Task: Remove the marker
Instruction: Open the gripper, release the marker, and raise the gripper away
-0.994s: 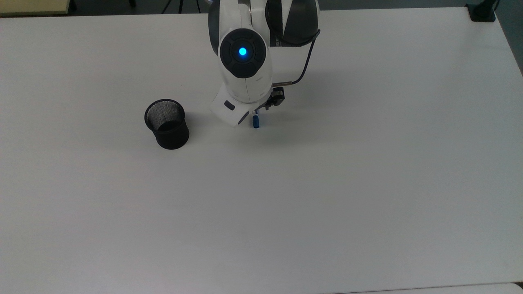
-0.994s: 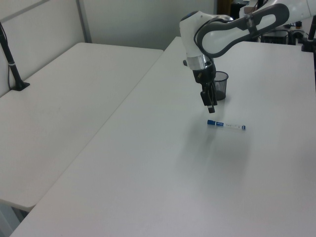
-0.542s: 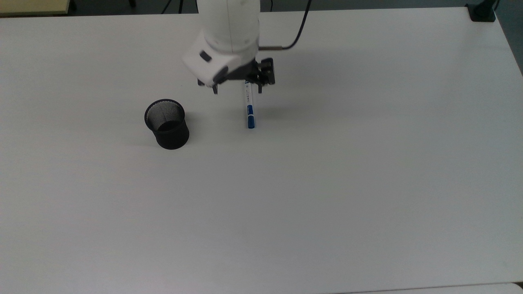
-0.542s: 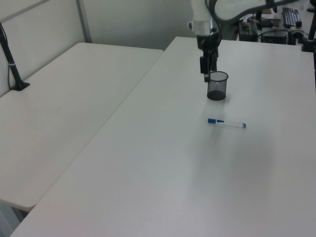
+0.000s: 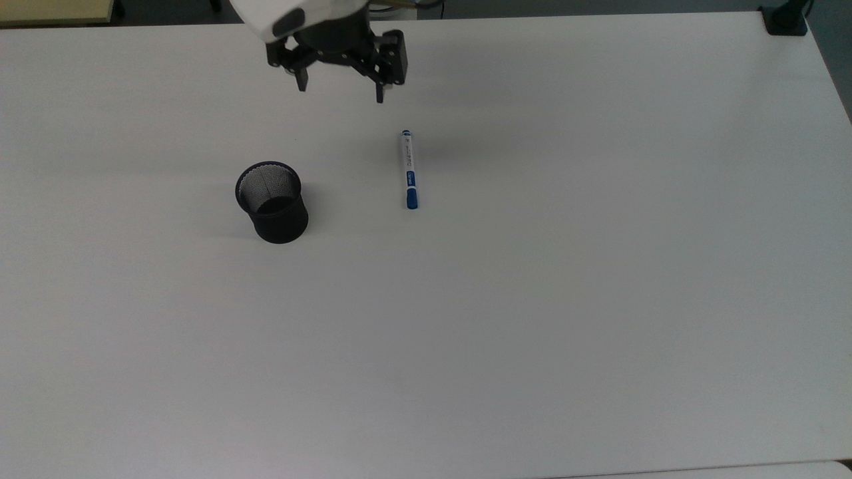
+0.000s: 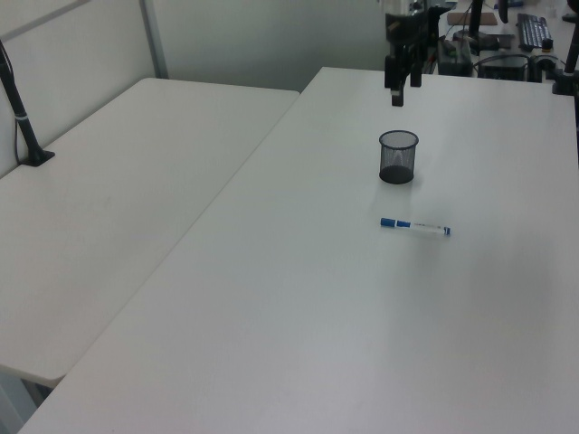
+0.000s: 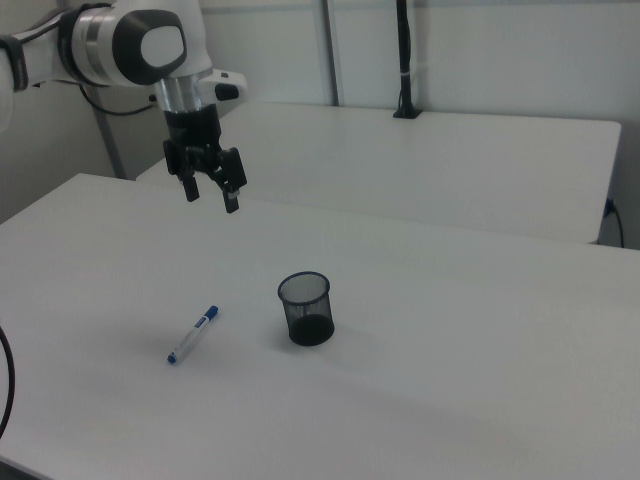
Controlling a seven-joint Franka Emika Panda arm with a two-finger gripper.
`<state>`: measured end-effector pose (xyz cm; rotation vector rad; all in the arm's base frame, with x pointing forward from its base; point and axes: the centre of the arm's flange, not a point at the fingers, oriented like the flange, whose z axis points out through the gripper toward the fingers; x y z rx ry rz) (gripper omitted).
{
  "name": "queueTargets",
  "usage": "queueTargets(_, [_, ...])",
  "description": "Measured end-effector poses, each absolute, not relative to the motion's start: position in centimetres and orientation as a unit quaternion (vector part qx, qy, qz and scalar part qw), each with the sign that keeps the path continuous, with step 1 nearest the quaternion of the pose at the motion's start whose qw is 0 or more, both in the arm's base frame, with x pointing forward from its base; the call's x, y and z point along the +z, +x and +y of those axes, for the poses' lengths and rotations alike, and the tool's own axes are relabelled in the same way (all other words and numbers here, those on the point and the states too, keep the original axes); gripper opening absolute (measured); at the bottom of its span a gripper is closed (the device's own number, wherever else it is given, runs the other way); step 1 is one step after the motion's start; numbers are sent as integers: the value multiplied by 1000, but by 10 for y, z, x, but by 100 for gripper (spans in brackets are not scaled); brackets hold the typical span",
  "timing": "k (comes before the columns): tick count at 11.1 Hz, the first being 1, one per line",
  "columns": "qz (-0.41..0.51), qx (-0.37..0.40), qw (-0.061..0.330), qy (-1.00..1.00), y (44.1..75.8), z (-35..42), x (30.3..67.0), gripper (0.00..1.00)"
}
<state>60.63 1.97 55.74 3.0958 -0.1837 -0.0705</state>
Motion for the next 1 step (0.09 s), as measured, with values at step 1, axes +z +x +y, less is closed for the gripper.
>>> queueTargets(1, [-65, -20, 18, 998, 602, 13, 564, 100])
